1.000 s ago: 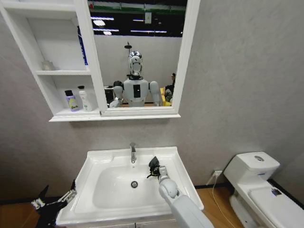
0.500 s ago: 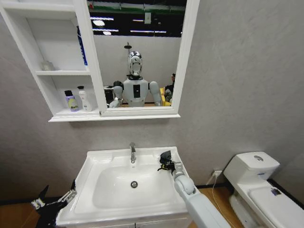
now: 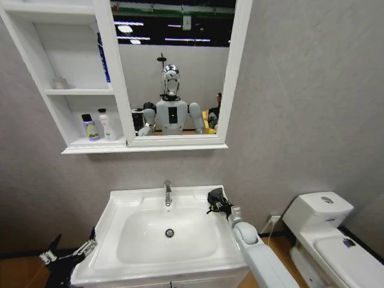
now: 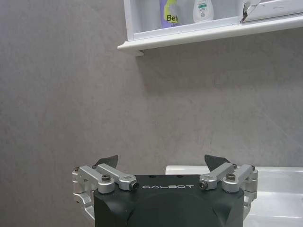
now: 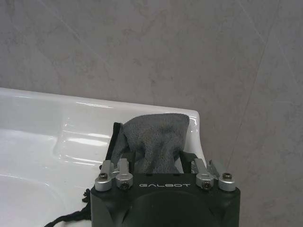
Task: Move facial cleanser and shampoo from washbasin to cabinet, then wipe washbasin with towel.
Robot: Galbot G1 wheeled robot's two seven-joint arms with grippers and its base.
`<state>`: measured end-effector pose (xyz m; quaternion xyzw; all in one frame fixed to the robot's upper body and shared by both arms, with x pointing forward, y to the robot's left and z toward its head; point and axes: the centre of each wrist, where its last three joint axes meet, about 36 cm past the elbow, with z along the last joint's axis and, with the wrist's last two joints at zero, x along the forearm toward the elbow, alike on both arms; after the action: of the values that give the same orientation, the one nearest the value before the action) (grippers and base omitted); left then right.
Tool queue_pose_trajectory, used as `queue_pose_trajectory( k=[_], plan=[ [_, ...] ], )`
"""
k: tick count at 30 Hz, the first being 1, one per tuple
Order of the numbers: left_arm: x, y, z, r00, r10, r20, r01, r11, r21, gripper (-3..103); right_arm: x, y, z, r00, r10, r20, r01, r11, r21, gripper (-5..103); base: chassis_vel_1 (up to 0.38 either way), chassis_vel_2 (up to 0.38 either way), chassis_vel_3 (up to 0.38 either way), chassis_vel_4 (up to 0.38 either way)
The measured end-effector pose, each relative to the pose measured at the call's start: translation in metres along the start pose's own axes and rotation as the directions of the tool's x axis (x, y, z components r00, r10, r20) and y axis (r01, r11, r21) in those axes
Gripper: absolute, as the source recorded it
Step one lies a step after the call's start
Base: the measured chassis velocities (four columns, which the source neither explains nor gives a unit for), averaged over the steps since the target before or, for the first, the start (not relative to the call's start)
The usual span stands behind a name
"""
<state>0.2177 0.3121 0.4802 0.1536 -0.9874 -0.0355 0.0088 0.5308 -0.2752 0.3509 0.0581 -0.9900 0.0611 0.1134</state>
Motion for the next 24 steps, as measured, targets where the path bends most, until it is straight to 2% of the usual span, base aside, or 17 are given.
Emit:
queue_pose_trajectory(
  k=[1,2,4,7,9,10,11,13,15,16,18,19,21,23,24],
  plan=[
    [0.000,0.000,0.000,1.000,0.000,0.000,0.000,1.000,0.000,100,0.003,0.001,-0.002,1.000,-0.005,0.007,0.005,1.000,-0.004,61,0.000,0.000,0.000,0.000],
    [0.000,0.000,0.000,1.000,0.000,0.000,0.000,1.000,0.000,100,0.003,0.001,-0.002,1.000,-0.005,0.007,0.005,1.000,-0.004,61,0.000,0.000,0.000,0.000],
    [0.000,0.000,0.000,1.000,0.000,0.000,0.000,1.000,0.000,100,0.010,0.002,-0.007,1.000,-0.005,0.013,0.005,1.000,-0.003,72,0.000,0.000,0.000,0.000],
    [0.000,0.000,0.000,1.000,0.000,0.000,0.000,1.000,0.000,100,0.013,0.003,-0.011,1.000,0.002,0.016,-0.002,1.000,-0.001,78,0.000,0.000,0.000,0.000],
    [0.000,0.000,0.000,1.000,0.000,0.000,0.000,1.000,0.000,100,0.022,0.004,-0.021,0.999,0.029,0.033,-0.029,0.999,0.012,88,0.000,0.000,0.000,0.000],
    [0.000,0.000,0.000,1.000,0.000,0.000,0.000,1.000,0.000,100,0.022,0.004,-0.021,0.999,0.029,0.033,-0.029,0.999,0.012,88,0.000,0.000,0.000,0.000],
    [0.000,0.000,0.000,1.000,0.000,0.000,0.000,1.000,0.000,100,0.034,0.007,-0.034,0.998,0.052,0.047,-0.053,0.998,0.016,97,0.000,0.000,0.000,0.000],
    [0.000,0.000,0.000,1.000,0.000,0.000,0.000,1.000,0.000,100,0.041,0.008,-0.041,0.997,0.065,0.053,-0.066,0.998,0.013,97,0.000,0.000,0.000,0.000],
    [0.000,0.000,0.000,1.000,0.000,0.000,0.000,1.000,0.000,100,0.078,0.012,-0.063,0.991,0.109,0.074,-0.109,0.994,0.001,100,0.000,0.000,0.000,0.000],
    [0.000,0.000,0.000,1.000,0.000,0.000,0.000,1.000,0.000,100,0.078,0.012,-0.063,0.991,0.109,0.074,-0.109,0.994,0.001,100,0.000,0.000,0.000,0.000],
    [0.000,0.000,0.000,1.000,0.000,0.000,0.000,1.000,0.000,100,0.119,0.018,-0.072,0.987,0.139,0.084,-0.139,0.990,-0.010,100,0.000,0.000,0.000,0.000],
    [0.000,0.000,0.000,1.000,0.000,0.000,0.000,1.000,0.000,100,0.119,0.018,-0.072,0.987,0.139,0.084,-0.139,0.990,-0.010,100,0.000,0.000,0.000,0.000],
    [0.000,0.000,0.000,1.000,0.000,0.000,0.000,1.000,0.000,100,0.167,0.034,-0.076,0.983,0.157,0.096,-0.157,0.988,-0.010,100,0.000,0.000,0.000,0.000],
    [0.000,0.000,0.000,1.000,0.000,0.000,0.000,1.000,0.000,100,0.177,0.038,-0.076,0.982,0.160,0.099,-0.159,0.987,-0.014,100,0.000,0.000,0.000,0.000],
    [0.000,0.000,0.000,1.000,0.000,0.000,0.000,1.000,0.000,100,0.197,0.047,-0.078,0.981,0.166,0.104,-0.165,0.986,-0.021,100,0.000,0.000,0.000,0.000]
  ],
)
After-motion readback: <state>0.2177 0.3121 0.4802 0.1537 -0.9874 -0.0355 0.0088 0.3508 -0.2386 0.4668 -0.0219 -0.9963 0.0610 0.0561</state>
